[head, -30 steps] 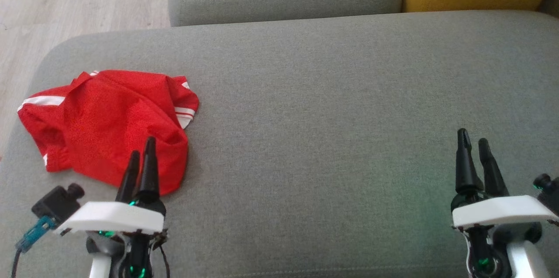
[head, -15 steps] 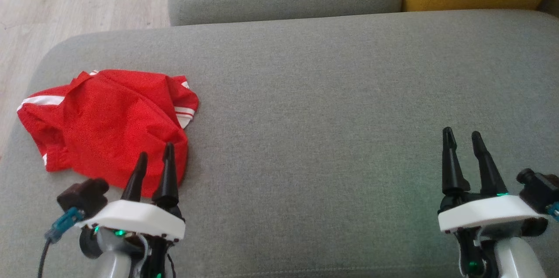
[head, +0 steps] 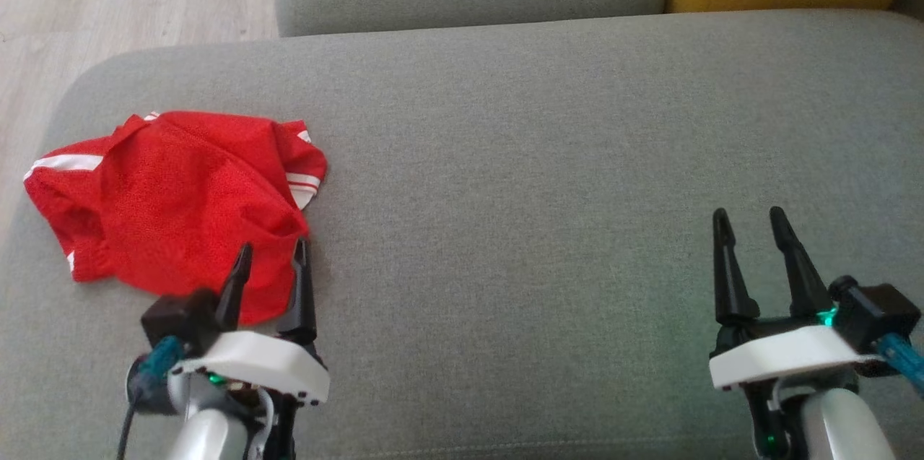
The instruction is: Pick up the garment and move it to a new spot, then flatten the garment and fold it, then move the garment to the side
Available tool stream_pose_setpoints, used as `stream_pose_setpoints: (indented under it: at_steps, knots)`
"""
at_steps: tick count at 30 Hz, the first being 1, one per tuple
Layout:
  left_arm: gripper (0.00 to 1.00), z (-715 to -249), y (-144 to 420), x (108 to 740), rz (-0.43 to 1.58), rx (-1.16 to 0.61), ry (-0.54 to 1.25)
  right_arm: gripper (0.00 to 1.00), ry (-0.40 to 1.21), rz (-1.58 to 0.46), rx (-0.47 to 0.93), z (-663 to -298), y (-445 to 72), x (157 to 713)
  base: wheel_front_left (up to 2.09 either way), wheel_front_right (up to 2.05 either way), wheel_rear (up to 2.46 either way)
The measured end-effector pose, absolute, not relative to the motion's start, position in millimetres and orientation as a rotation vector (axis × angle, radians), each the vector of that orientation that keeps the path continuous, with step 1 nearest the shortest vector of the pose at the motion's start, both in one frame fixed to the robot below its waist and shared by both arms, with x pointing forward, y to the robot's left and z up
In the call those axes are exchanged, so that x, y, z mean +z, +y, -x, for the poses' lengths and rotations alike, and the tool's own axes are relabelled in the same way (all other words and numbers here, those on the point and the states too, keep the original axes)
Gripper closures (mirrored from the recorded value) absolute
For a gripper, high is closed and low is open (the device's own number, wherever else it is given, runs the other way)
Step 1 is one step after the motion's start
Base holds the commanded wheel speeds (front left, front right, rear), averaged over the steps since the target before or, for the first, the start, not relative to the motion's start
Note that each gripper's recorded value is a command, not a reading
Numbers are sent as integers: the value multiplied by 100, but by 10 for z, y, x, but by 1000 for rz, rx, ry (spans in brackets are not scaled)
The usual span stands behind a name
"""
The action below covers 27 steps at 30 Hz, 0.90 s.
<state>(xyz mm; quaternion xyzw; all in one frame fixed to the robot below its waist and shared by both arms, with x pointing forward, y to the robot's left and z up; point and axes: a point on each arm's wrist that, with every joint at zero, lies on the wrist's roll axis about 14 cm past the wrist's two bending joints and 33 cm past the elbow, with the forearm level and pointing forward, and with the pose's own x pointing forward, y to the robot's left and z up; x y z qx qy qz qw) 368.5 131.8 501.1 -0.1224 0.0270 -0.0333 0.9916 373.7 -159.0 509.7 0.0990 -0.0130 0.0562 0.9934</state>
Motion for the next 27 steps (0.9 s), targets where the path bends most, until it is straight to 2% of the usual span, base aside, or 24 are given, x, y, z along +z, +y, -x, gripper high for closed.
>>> stream_pose_setpoints:
  at_steps: [27]
  knots:
    - [0, -3585, 934, 5162, -170, -200, -117, 0, -119, 168, 205, -3725, -1367, 5259, 0, 0, 0]
